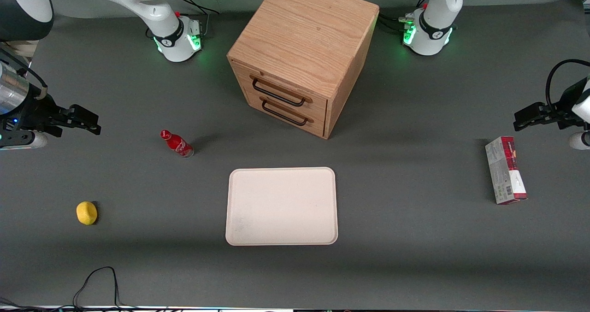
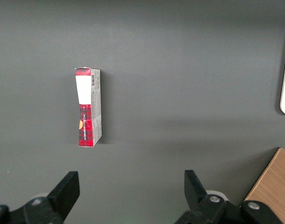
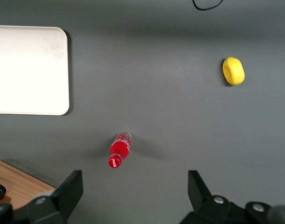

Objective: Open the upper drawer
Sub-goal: 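Move the right gripper toward the upper drawer's black handle of the wooden cabinet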

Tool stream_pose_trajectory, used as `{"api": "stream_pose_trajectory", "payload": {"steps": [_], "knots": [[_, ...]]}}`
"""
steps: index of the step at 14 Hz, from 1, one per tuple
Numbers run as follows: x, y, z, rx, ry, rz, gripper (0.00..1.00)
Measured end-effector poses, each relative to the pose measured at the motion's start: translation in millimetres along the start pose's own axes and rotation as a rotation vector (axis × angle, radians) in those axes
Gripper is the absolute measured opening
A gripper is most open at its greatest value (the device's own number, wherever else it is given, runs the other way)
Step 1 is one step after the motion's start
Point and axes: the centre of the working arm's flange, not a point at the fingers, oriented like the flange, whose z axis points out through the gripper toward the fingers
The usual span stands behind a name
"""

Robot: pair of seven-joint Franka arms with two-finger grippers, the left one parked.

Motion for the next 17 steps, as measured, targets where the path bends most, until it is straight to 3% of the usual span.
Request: {"api": "stream_pose_trajectory", "payload": {"steps": [8,11,15,17], "knots": [[7.8,-19.8,4.8,0.004,-0.007,-0.013,1.00],[-2.2,-85.3,7.3,0.012,-0.040,-0.131,1.00],[-28.1,-181.2,5.7,0.020,-0.049,-0.317,1.00],[-36.9,-200.4,8.7,0.020,-0.072,-0.364,1.00]]}}
